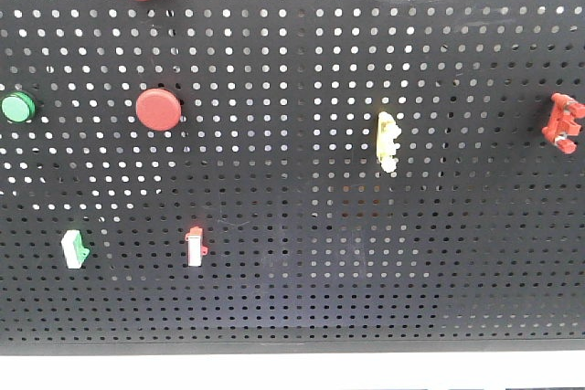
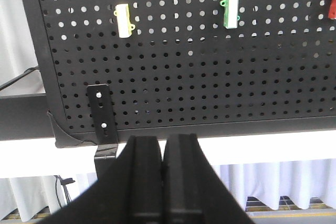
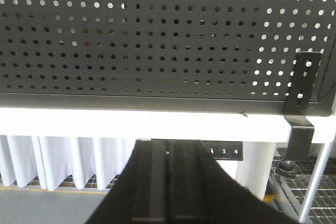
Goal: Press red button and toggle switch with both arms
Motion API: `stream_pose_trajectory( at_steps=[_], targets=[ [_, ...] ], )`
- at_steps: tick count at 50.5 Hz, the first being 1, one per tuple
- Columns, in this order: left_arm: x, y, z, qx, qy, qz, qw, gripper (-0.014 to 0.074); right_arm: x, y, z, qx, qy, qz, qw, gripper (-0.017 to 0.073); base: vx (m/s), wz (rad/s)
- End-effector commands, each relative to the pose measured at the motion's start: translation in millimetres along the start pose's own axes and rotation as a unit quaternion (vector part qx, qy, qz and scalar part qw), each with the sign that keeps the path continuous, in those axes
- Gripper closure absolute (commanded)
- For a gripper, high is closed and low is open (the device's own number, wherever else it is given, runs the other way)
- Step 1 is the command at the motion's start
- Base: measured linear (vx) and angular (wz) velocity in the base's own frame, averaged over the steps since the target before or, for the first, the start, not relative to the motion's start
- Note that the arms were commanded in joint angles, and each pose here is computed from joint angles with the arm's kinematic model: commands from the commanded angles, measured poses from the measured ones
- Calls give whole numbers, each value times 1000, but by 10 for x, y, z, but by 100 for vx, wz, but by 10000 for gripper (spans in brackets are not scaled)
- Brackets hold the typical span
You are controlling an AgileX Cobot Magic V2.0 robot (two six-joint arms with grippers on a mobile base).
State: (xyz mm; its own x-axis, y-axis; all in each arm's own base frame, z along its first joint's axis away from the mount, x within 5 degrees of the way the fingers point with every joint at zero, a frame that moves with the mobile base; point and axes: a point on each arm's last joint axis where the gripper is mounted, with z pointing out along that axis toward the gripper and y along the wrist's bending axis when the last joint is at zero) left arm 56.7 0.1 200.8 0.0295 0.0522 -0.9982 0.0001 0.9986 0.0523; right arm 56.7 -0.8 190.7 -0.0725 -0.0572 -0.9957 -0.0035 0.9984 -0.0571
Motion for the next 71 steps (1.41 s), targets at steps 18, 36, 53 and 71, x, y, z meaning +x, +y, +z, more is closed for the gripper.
stream_pose_trajectory(
  at_steps=[18, 36, 53, 71],
  targets=[
    [17, -11, 2, 5, -31, -7, 999, 591, -43, 6, -8, -2, -41, -4, 999, 563, 0, 0],
    [-219, -22, -41, 12, -155, -8, 988, 591, -331, 30, -79, -16, -199, 3, 980, 563, 0, 0],
    [-1276, 35, -219, 18, -269, -46, 962, 591, -1313, -36, -270, -17, -270, 37, 962, 563, 0, 0],
    [-2588, 96, 484, 33, -271, -93, 957, 591, -2197, -73, 314, -20, -237, 38, 970, 563, 0, 0]
  ],
)
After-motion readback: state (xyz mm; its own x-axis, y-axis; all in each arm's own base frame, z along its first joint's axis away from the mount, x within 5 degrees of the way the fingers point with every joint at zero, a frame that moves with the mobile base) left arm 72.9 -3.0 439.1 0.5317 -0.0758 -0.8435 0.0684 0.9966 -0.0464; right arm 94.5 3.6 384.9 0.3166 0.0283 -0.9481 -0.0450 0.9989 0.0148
